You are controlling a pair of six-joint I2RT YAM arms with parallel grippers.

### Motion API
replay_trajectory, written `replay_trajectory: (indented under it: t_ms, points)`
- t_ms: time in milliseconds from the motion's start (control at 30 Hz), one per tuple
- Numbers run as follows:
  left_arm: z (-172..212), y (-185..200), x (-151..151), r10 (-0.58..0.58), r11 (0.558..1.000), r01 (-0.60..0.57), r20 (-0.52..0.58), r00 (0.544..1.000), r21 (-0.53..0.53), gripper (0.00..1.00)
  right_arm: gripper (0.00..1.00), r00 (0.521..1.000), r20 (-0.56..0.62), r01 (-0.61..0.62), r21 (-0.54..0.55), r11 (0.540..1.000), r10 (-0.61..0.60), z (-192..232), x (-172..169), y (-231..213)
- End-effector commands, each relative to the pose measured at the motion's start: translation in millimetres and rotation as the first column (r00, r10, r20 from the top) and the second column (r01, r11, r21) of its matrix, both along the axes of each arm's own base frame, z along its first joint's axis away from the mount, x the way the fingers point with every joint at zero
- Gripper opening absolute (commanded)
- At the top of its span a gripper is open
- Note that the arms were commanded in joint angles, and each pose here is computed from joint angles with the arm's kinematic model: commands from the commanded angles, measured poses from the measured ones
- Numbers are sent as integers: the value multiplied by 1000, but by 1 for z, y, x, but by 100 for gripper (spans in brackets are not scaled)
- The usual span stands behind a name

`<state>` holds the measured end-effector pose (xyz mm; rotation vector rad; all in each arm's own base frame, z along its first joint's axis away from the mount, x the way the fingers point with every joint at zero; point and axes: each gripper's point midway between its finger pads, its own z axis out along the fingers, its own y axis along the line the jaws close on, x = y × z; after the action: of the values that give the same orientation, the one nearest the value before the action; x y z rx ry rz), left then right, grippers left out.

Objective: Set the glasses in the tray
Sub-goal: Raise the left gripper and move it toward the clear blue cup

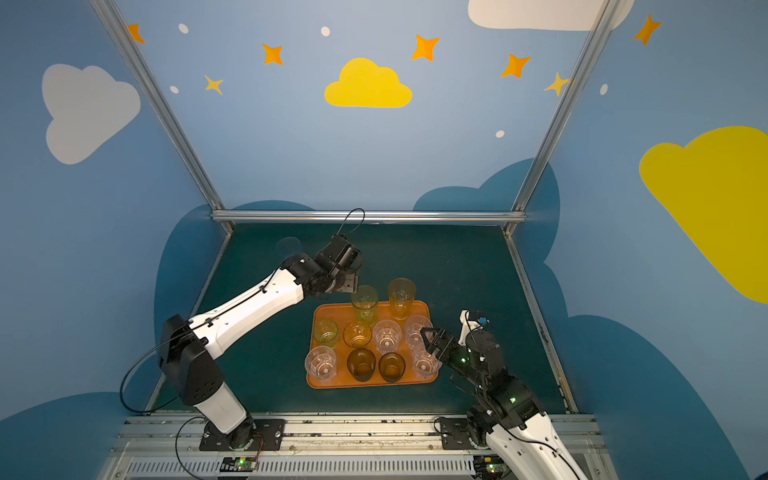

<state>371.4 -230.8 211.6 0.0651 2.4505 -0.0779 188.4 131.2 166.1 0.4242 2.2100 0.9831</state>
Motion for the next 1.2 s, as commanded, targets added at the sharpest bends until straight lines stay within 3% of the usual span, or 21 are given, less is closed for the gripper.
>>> replay_trajectory:
  t_ms: [0, 133, 333, 533, 833, 1167]
  points:
    - [23, 19, 14, 56, 998, -56, 76, 996, -10, 79, 88, 1000, -1, -6, -2, 1000, 6, 2, -3, -1]
    - [42, 32, 24, 82, 996, -75, 117, 990, -57, 94, 87, 1000, 15, 1, -4, 1000, 0, 6, -5, -4]
    - [60, 59, 34, 138, 985, -118, 169, 976, -126, 100, 88, 1000, 10, -2, 1, 1000, 2, 7, -7, -4]
    - [60, 95, 41, 220, 966, -187, 187, 957, -176, 100, 88, 1000, 11, -3, 2, 1000, 3, 8, -7, -4]
    - [37, 140, 35, 356, 924, -329, 128, 926, -195, 100, 88, 1000, -20, -17, 26, 1000, 18, -2, -5, 3]
    - [46, 178, 30, 461, 875, -423, 139, 876, -233, 100, 88, 1000, -2, -24, 10, 1000, 25, 8, -2, 4]
